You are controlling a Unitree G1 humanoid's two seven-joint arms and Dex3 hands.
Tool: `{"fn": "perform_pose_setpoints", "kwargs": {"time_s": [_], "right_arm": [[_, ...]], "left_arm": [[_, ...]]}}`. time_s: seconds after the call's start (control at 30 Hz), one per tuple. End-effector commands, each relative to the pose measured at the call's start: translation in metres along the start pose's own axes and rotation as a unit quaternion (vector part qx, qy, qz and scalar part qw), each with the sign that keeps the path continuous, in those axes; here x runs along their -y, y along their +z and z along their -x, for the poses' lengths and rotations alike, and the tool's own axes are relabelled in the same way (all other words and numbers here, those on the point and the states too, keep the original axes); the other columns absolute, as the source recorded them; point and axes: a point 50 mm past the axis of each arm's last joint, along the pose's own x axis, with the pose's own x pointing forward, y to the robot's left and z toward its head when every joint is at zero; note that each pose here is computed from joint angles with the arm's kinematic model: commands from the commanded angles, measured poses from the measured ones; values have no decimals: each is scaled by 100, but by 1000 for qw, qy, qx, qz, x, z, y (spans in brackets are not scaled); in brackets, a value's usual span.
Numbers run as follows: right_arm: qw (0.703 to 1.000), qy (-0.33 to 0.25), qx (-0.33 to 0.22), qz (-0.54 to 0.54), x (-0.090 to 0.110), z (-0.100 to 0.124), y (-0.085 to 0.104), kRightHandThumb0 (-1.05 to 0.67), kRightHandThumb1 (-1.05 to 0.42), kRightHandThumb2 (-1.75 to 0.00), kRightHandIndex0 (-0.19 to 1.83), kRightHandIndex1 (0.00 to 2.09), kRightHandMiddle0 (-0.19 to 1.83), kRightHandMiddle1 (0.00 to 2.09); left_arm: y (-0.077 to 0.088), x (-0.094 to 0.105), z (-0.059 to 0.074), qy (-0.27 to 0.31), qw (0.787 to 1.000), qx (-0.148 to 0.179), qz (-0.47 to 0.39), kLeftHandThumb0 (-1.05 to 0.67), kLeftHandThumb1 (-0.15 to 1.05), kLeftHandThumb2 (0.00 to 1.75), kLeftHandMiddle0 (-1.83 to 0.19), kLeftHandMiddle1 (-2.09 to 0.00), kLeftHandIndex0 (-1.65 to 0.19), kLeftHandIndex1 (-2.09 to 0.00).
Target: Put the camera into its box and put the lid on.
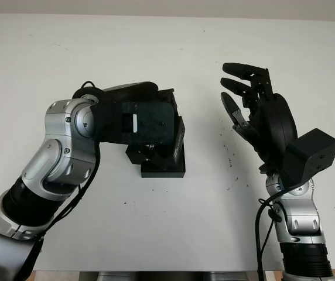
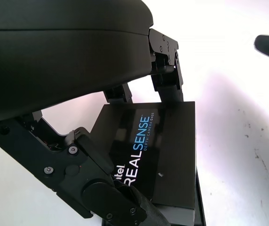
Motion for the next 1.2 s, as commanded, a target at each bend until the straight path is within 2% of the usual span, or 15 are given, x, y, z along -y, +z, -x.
{"fn": "perform_pose_setpoints", "kwargs": {"time_s": [0.0,0.07,0.13,0.2,0.3,0.37,0.43,0.5,0.6,0.63,0.67,0.77,0.83,0.9,1.17], "right_arm": [[1000,-3,5,-2,-2,2,1,-51,-105,-31,-11,92,-19,123],[1000,-5,4,-4,-2,2,1,-51,-105,-30,-10,92,-19,122],[1000,-7,2,-2,-2,3,0,-52,-105,-29,-9,92,-19,122],[1000,-9,0,-1,-2,3,0,-51,-105,-28,-9,92,-19,121],[1000,-8,1,1,-2,2,-1,-51,-105,-27,-8,91,-18,121],[1000,-6,0,-2,-2,2,-1,-50,-105,-27,-8,90,-18,120],[1000,-5,-2,-4,-2,1,-1,-50,-105,-26,-9,89,-18,120],[1000,-4,0,-3,-2,1,-1,-51,-105,-25,-8,89,-18,121],[1000,-3,1,-1,-2,1,-2,-52,-105,-24,-8,89,-18,122],[1000,-3,1,-2,-2,1,-2,-52,-105,-24,-8,89,-18,122],[1000,-4,-1,-3,-2,1,-2,-52,-105,-24,-8,88,-18,122],[1000,-6,-2,0,-1,2,-2,-52,-105,-22,-7,88,-17,120],[1000,-7,-3,-2,-1,1,-2,-50,-105,-22,-6,88,-16,120],[1000,-8,-4,-6,-2,1,-2,-48,-105,-21,-5,88,-16,122],[1000,-12,-8,-2,0,2,-3,-48,-105,-18,-5,89,-16,123]], "left_arm": [[17,4,1,-21,999,27,5,-30,105,30,-33,-189,-16,-187],[18,4,2,-34,999,13,17,-34,105,30,-25,-168,-15,-182],[19,4,3,-51,998,-7,27,-42,105,32,-27,-189,-19,-203],[22,4,5,-66,997,-21,30,-49,105,36,-28,-163,-1,-195],[27,5,7,-85,995,-31,43,-56,105,41,-28,-139,17,-134],[30,6,9,-92,994,-26,55,-58,105,45,-23,-143,19,-61],[32,7,10,-96,993,-18,69,-59,105,46,-17,-169,19,-37],[33,8,11,-97,992,-18,76,-60,105,48,11,-143,19,-8],[35,8,11,-102,991,-30,81,-62,105,48,18,-77,19,-1],[35,8,12,-104,990,-33,85,-61,105,47,18,-71,19,0],[36,9,12,-110,989,-32,91,-60,105,47,18,-68,19,0],[37,10,15,-125,988,-31,85,-61,105,48,18,-107,19,0],[38,10,16,-138,987,-37,78,-63,105,50,19,-30,19,0],[39,9,17,-147,985,-41,75,-63,105,49,19,-6,19,0],[38,3,26,-170,983,-38,52,-64,105,53,19,0,19,0]]}}
